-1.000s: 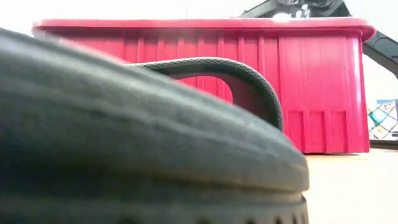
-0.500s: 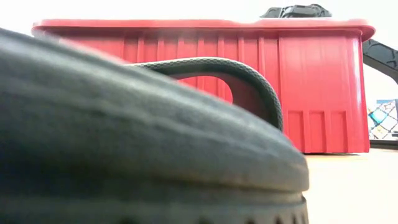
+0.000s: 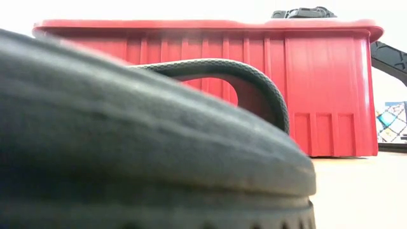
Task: Pick and place slides into bin
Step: Put the black slide into the red bin
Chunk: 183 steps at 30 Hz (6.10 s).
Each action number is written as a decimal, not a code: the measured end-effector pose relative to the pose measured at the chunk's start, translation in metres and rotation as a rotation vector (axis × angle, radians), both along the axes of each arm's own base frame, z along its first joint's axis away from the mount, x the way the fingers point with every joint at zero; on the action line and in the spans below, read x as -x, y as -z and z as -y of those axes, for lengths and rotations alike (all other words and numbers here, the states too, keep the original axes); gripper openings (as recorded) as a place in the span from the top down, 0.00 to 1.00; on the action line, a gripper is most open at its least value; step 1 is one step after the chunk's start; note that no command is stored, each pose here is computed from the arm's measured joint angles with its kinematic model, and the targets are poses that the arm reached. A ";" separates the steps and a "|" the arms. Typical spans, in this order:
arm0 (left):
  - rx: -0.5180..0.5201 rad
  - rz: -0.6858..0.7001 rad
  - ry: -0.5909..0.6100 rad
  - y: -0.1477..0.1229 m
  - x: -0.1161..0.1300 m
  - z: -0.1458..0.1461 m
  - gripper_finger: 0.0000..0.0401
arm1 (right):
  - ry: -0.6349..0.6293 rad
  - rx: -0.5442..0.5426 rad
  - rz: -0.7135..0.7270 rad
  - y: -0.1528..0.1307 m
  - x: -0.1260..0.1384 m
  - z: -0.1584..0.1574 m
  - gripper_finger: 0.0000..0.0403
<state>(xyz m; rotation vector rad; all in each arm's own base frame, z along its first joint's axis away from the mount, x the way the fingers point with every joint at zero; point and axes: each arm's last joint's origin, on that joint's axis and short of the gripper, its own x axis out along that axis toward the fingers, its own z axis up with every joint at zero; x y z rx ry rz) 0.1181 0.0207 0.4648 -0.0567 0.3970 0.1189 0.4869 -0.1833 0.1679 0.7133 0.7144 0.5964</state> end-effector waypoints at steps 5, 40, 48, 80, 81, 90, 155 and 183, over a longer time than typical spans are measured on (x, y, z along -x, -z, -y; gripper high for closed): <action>0.001 0.000 0.003 0.000 0.000 0.000 0.98 | -0.012 -0.018 0.004 0.000 0.000 -0.001 0.87; 0.023 0.007 0.009 0.000 0.000 0.000 0.98 | 0.141 0.161 -0.041 0.003 -0.007 0.000 0.89; 0.017 0.007 0.011 0.000 0.001 0.001 0.98 | 0.084 0.186 -0.034 0.017 -0.005 -0.013 0.89; 0.012 0.019 0.115 -0.001 0.002 0.004 0.98 | 0.078 0.130 0.020 -0.011 -0.004 -0.020 0.69; 0.011 0.019 0.121 -0.001 0.002 0.004 0.98 | 0.076 0.136 0.033 -0.016 -0.004 -0.021 0.69; 0.035 0.021 0.145 -0.001 0.002 0.005 0.98 | 0.114 0.192 0.012 -0.016 -0.003 -0.020 0.68; 0.022 0.108 0.352 -0.006 -0.037 0.012 0.98 | 0.315 0.633 0.292 -0.309 0.205 -0.143 1.00; 0.576 -0.117 0.503 0.043 -0.155 0.129 1.00 | 0.337 0.383 0.336 -0.207 0.331 -0.202 1.00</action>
